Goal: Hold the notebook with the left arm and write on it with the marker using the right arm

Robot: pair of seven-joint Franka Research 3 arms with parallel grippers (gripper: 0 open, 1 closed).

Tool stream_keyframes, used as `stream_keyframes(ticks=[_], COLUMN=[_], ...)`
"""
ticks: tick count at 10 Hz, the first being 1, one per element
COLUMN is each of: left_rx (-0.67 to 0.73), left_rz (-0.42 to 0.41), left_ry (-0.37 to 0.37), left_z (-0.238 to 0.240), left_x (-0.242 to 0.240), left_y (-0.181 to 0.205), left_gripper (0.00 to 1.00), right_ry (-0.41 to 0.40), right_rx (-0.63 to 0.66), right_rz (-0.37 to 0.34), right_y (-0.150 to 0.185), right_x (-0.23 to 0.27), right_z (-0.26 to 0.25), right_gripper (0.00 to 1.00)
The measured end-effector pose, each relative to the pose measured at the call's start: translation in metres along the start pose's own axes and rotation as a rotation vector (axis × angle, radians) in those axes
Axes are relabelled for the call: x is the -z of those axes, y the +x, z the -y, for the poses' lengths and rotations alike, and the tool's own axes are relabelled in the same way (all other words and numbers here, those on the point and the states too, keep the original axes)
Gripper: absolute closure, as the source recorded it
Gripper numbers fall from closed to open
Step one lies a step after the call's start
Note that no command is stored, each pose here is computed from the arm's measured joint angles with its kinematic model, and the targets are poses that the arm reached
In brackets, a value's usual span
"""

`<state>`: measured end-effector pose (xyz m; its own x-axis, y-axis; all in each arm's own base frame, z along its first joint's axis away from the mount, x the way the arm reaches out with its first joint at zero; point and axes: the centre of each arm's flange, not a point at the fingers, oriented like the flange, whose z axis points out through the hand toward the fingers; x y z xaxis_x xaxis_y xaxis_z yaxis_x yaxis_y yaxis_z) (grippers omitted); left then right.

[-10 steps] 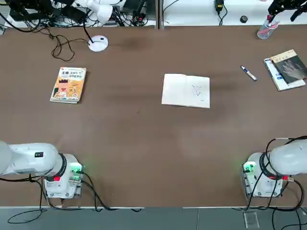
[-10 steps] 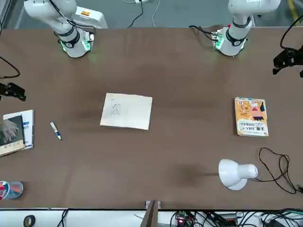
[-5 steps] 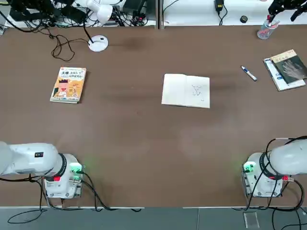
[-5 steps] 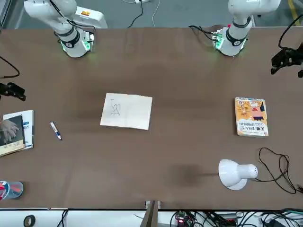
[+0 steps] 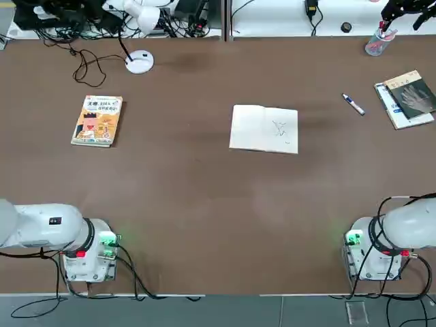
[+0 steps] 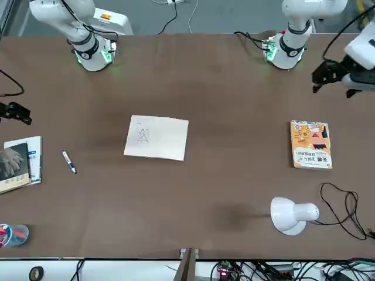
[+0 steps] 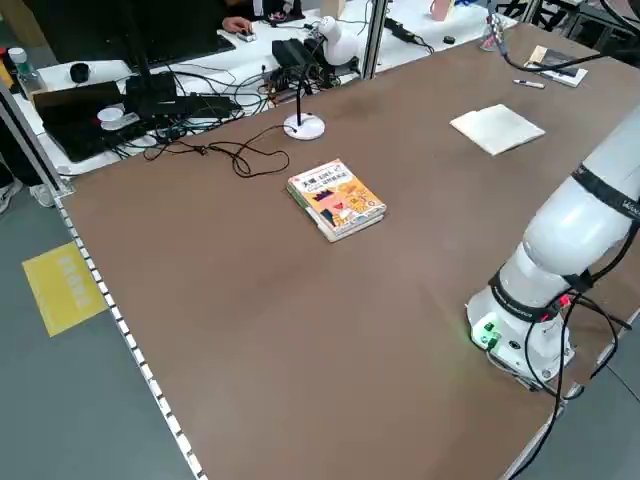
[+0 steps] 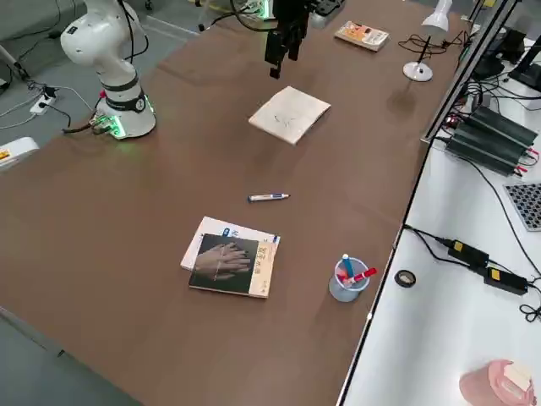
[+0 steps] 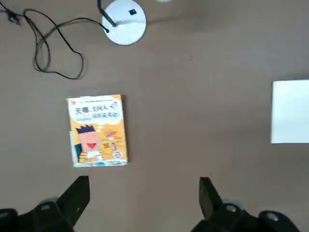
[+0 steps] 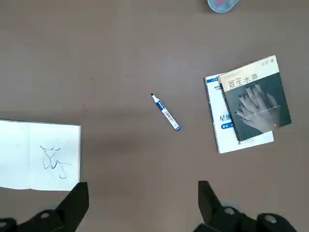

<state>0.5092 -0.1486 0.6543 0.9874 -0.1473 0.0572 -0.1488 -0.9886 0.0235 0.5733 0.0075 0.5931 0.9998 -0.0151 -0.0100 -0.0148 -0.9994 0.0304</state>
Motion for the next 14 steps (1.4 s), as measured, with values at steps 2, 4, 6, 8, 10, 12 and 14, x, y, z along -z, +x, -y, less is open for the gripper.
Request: stream_keyframes(ticks=[2, 4, 6, 8, 10, 12, 14], left_rx=[0.030, 0.072, 0.099, 0.108, 0.109, 0.118, 0.138], left_rz=[0.003, -0.013, -0.013, -0.013, -0.003, -0.006, -0.006], left_ry=[-0.011, -0.030, -0.053, -0.074, -0.070, -0.067, -0.053], left_z=[-0.038, -0.083, -0.126, -0.162, -0.184, -0.205, -0.228], left_x=[-0.009, -0.020, -0.033, -0.045, -0.060, -0.075, -0.093], left_y=[0.002, 0.003, 0.002, -0.002, -0.003, -0.002, -0.004], left_gripper=[0.00, 0.00, 0.00, 0.00, 0.00, 0.00, 0.00], right_ry=[0.000, 0.000, 0.000, 0.000, 0.000, 0.000, 0.000], right_rx=[-0.001, -0.001, -0.002, -0.002, -0.002, -0.002, -0.002], right_rz=[0.000, -0.001, -0.001, -0.001, -0.001, -0.001, 0.000], right_y=[0.000, 0.000, 0.000, 0.000, 0.000, 0.000, 0.000], right_x=[0.000, 0.000, 0.000, 0.000, 0.001, 0.001, 0.001], right_z=[0.000, -0.001, -0.001, -0.001, -0.001, -0.001, -0.001], right_gripper=[0.00, 0.00, 0.00, 0.00, 0.00, 0.00, 0.00])
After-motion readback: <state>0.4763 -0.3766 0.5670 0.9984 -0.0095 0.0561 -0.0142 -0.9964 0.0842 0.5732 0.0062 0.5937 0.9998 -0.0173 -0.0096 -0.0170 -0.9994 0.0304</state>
